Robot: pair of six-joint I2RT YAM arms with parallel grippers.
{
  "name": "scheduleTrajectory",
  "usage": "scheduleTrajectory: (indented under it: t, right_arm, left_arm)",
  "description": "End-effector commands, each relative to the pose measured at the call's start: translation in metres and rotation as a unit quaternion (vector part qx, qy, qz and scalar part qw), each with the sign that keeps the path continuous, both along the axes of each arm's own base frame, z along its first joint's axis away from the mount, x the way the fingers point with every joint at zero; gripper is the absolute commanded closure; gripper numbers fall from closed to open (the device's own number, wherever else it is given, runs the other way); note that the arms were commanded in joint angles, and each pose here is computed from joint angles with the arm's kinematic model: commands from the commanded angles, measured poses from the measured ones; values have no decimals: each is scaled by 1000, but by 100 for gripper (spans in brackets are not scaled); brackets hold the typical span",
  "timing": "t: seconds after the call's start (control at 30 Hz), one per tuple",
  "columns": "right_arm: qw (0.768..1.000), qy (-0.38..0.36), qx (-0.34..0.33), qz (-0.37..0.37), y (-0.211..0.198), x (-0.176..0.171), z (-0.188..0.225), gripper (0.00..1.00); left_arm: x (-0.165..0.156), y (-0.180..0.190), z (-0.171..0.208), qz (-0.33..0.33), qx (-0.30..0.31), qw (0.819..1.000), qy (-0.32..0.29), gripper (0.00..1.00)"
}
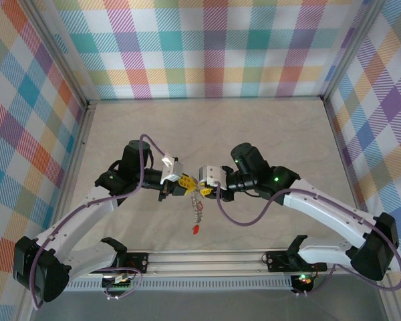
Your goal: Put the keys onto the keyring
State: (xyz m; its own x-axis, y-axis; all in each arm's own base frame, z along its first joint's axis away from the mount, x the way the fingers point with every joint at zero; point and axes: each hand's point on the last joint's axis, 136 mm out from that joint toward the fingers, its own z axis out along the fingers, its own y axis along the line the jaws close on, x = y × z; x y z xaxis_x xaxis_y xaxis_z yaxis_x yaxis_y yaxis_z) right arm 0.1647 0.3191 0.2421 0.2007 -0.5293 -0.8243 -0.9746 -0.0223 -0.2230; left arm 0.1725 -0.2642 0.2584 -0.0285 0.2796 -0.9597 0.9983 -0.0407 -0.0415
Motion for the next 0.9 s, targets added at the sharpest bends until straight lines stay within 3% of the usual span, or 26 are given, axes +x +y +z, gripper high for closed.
scheduleTrajectory:
  t: [0.0,0.33,0.6,0.87]
  right_arm:
    - [999,-33,27,25,0,-8,16,77]
    - [998,-14,38,39,8,-11,17,77]
    - [997,7,53,47,14,-13,18,95]
    - [997,6,58,41,12,-13,16,86]
  left_arm:
    - [-4,0,29,-16,-27,999,-43,100]
    - [-11,1,35,-31,-30,998,-36,100]
    - [-7,-1,42,-25,-47,998,-43,100]
    - [-5,-3,42,-25,-50,998,-38,100]
